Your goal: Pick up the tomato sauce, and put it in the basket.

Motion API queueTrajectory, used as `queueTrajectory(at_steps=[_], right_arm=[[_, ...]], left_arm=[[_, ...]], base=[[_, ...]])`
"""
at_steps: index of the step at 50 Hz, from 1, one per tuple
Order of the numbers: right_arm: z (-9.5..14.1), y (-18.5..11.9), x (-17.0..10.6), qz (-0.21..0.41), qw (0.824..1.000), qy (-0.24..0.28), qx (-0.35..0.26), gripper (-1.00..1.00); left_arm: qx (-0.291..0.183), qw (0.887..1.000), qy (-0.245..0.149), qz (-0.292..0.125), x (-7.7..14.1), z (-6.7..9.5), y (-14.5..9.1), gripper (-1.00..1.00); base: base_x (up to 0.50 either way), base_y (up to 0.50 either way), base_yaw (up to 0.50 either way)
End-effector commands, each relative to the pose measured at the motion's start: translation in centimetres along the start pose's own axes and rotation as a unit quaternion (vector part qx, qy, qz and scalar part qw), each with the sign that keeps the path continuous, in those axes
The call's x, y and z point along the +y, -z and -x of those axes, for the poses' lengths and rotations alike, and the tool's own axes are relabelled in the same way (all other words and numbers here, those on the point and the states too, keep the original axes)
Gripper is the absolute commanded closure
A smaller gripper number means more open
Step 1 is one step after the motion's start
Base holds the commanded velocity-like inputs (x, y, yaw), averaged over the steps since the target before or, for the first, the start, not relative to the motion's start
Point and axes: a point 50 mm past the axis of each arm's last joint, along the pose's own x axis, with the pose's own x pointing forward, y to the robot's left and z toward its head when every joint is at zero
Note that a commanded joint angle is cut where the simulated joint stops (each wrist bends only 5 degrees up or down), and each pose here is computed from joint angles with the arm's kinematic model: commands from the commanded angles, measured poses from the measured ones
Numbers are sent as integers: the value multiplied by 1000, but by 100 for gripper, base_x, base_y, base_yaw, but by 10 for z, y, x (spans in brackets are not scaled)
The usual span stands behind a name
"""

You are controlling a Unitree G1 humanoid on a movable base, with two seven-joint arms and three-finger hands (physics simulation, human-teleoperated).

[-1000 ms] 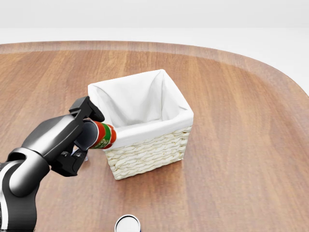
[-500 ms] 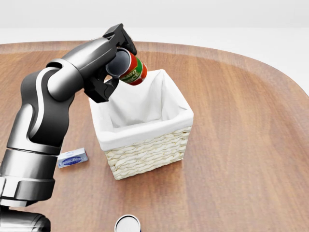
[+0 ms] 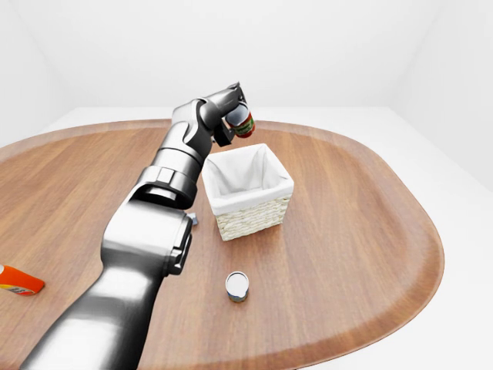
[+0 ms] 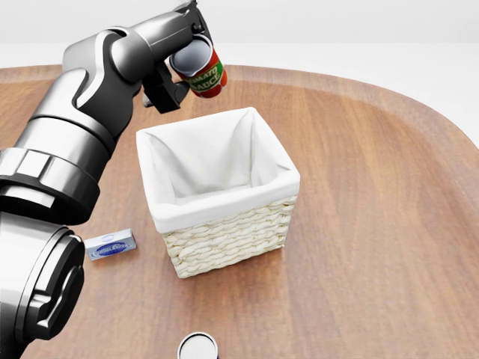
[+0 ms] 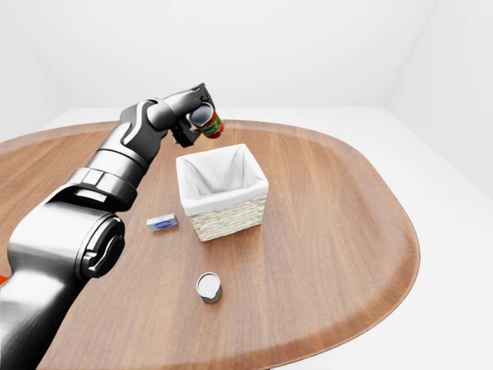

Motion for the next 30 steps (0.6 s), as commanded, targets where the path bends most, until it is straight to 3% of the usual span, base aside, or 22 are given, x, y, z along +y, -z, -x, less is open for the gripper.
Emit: queueTrajectory(at_steps=[1, 9, 13, 30], right_arm=[[0, 2, -1, 4, 1000, 6, 10, -100], [1, 1, -3, 6, 1000, 13, 7, -100], [1, 1, -3, 2, 1000, 11, 7, -100], [2, 0, -4, -1, 1000, 14, 1, -100]], left_arm=[[17, 999, 40, -7, -13, -4, -1, 100], [36, 997, 60, -26, -19, -4, 9, 100], [42, 995, 85, -28, -36, -7, 13, 100], [54, 992, 105, -39, -61, -10, 22, 100]], base=[[0, 0, 0], [0, 0, 0], [0, 0, 0], [0, 0, 0]])
